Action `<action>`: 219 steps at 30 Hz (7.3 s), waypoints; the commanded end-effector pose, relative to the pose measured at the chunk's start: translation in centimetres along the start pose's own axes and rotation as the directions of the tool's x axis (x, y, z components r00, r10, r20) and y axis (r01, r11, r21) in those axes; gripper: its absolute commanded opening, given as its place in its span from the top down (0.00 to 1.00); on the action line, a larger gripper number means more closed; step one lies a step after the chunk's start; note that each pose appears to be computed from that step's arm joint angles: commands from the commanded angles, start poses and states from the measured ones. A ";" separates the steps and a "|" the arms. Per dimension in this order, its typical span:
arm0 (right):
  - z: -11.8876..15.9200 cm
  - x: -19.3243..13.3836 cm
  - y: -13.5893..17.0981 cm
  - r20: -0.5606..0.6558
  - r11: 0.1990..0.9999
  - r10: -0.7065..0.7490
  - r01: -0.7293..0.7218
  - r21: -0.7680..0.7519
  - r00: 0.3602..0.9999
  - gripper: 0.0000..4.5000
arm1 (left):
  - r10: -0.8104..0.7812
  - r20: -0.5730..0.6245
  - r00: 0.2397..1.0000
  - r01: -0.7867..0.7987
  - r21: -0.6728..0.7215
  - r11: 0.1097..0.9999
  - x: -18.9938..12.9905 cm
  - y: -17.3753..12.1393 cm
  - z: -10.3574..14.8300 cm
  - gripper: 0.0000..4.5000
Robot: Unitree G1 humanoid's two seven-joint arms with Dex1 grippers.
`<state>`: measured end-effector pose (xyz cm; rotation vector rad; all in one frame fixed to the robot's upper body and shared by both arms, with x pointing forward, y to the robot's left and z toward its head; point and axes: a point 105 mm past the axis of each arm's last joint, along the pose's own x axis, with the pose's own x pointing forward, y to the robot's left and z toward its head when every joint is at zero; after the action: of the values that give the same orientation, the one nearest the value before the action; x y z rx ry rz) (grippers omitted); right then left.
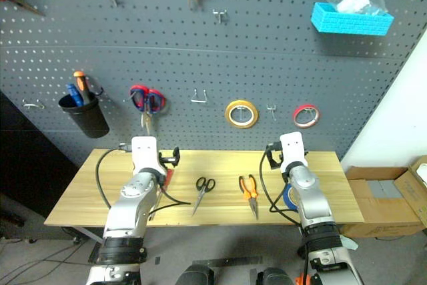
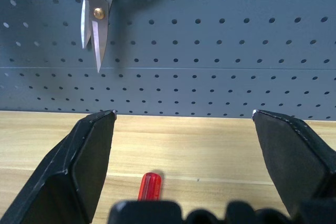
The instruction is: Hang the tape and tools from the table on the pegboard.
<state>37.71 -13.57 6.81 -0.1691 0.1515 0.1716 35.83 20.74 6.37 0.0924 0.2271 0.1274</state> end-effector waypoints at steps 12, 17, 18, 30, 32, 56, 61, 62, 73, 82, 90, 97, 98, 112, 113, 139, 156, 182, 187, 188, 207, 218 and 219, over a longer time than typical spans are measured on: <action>1.6 -0.2 -0.5 0.061 1.000 -0.015 0.015 -0.002 0.998 0.00 | 0.003 0.072 0.997 -0.002 -0.023 1.000 -0.3 0.2 2.0 0.01; 1.7 -0.3 -0.2 0.069 1.000 -0.005 0.005 -0.006 0.998 0.00 | 0.002 0.069 0.998 0.000 -0.028 1.000 -0.3 0.1 1.9 0.01; 1.7 -0.2 -0.2 0.069 1.000 -0.005 0.005 -0.005 0.998 0.00 | 0.001 0.069 0.998 0.001 -0.028 1.000 -0.3 0.1 1.9 0.01; 1.0 -0.7 -0.4 0.031 1.000 0.020 -0.019 -0.023 0.999 0.00 | -0.041 0.049 0.998 0.043 -0.044 0.998 -0.5 -0.7 1.5 0.01; 0.4 -1.2 -0.3 0.003 0.999 0.042 -0.042 -0.029 0.999 0.00 | -0.114 0.031 0.993 0.116 -0.046 0.992 -0.8 -1.8 1.1 0.01; -6.7 -5.2 0.1 -0.505 0.962 0.273 -0.237 0.136 0.819 0.00 | -0.935 -0.201 0.293 0.899 0.392 0.197 -7.5 -15.7 -1.2 0.01; -6.5 -3.7 -1.0 -0.507 0.970 0.241 -0.215 0.111 0.827 0.00 | -0.938 -0.189 0.290 0.897 0.395 0.197 -7.6 -16.2 -1.1 0.01; -6.6 -3.5 -1.1 -0.510 0.971 0.240 -0.215 0.110 0.826 0.00 | -0.938 -0.189 0.291 0.897 0.396 0.199 -7.6 -16.2 -1.1 0.01; -6.9 -2.8 -1.4 -0.529 0.968 0.251 -0.215 0.129 0.811 0.00 | -0.928 -0.192 0.319 0.886 0.407 0.221 -7.4 -15.2 -1.2 0.01; -7.9 -2.6 -1.8 -0.561 0.967 0.253 -0.225 0.121 0.788 0.00 | -0.925 -0.165 0.342 0.874 0.417 0.249 -7.0 -15.2 -0.6 0.01; -8.1 -2.5 -2.3 -0.561 0.970 0.241 -0.211 0.119 0.792 0.51 | -0.931 -0.151 0.333 0.874 0.421 0.245 -7.1 -15.5 -0.3 0.00; -8.1 -2.6 -2.5 -0.557 0.974 0.225 -0.196 0.112 0.800 0.92 | -0.938 -0.132 0.321 0.872 0.426 0.239 -6.9 -16.1 0.1 0.00; -7.9 -2.5 -2.6 -0.549 0.975 0.220 -0.197 0.101 0.806 0.92 | -0.939 -0.125 0.320 0.872 0.426 0.241 -6.8 -16.1 0.3 0.00; 3.2 -8.3 1.0 0.014 0.764 0.271 -0.206 -0.611 0.963 0.92 | -0.900 0.306 0.311 0.950 -0.090 0.297 -8.9 -10.5 9.0 0.00; 3.5 -8.6 1.2 0.047 0.737 0.277 -0.181 -0.652 0.960 0.92 | -0.899 0.306 0.314 0.949 -0.102 0.297 -9.0 -9.9 9.3 0.00; 9.6 -0.7 2.8 0.361 0.645 0.425 0.003 -0.765 0.830 0.92 | -0.789 0.428 0.441 0.883 -0.047 0.468 -6.9 -5.4 14.4 0.00; 7.1 1.2 1.5 0.157 0.745 0.496 -0.325 -0.583 0.854 0.92 | -0.803 0.403 0.438 0.884 -0.031 0.467 -6.9 -6.0 13.9 0.00; -0.2 -3.8 4.4 -0.186 0.916 0.371 -0.391 -0.086 0.910 0.01 | -0.779 0.199 0.595 0.801 -0.064 0.595 -9.6 -6.4 3.4 0.00; -0.8 -3.0 6.6 -0.317 0.943 0.333 -0.311 0.120 0.888 0.01 | -0.714 0.106 0.692 0.718 0.001 0.696 -9.9 -5.1 -0.4 0.00; -0.9 -2.8 7.0 -0.340 0.943 0.331 -0.297 0.151 0.880 0.01 | -0.694 0.076 0.715 0.695 0.028 0.719 -9.9 -4.8 -1.1 0.00; -2.2 0.8 11.2 -0.531 0.951 0.309 -0.252 0.179 0.789 0.01 | -0.655 0.048 0.754 0.649 0.096 0.755 -11.4 -3.9 -0.4 0.00; -1.6 2.2 13.0 -0.532 0.954 0.301 -0.247 0.171 0.791 0.01 | -0.646 0.037 0.763 0.642 0.078 0.763 -12.7 -3.6 -1.1 0.00; -1.7 2.4 13.1 -0.534 0.954 0.299 -0.250 0.165 0.791 0.01 | -0.645 0.036 0.763 0.641 0.079 0.763 -12.7 -3.6 -1.0 0.00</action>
<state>37.45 -2.50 2.25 -0.1206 0.7864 0.3681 23.92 15.89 6.28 0.0658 0.2455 -0.5624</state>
